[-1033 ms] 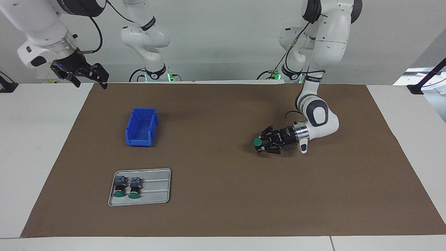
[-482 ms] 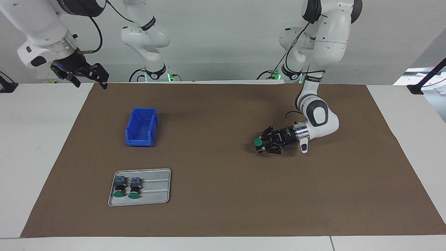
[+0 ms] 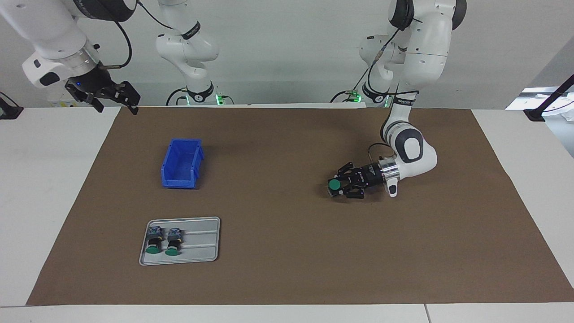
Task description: Place and press button with both arms
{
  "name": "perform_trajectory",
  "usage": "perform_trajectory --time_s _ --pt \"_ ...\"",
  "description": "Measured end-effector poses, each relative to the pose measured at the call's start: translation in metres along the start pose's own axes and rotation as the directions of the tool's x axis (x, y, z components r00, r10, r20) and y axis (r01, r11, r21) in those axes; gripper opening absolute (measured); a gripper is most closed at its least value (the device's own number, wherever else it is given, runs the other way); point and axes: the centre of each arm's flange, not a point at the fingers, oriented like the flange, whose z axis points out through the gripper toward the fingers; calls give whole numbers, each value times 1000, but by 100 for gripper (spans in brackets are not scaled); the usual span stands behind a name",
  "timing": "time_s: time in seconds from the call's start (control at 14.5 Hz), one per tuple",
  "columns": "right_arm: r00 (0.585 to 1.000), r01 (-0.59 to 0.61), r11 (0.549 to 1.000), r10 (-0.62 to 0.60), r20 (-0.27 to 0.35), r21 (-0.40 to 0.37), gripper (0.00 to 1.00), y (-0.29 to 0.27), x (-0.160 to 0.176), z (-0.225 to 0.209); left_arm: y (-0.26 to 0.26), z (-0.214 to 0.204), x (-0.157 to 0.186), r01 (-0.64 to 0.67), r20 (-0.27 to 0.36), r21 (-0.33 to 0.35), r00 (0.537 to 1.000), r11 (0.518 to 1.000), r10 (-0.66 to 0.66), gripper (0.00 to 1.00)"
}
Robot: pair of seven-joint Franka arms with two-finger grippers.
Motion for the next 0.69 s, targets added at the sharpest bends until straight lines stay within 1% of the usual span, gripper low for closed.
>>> perform_trajectory --time_s 0.07,0.14,0.21,0.34,0.69 --pt "1000 0 1000 0 0 0 99 0 0 0 0 -1 -1 -2 -3 -3 1000 1000 2 57" --pt "1000 0 1000 0 0 0 99 0 0 0 1 -2 -2 -6 -5 -6 1000 1000 5 66" --pt "1000 0 1000 0 0 0 99 0 0 0 2 -3 -4 -9 -6 -9 1000 1000 9 78" --pt "1000 0 1000 0 0 0 99 0 0 0 2 -4 -7 -15 -5 -11 1000 1000 15 100" --pt "1000 0 1000 0 0 0 99 0 0 0 5 -8 -21 -37 0 -19 999 999 37 100"
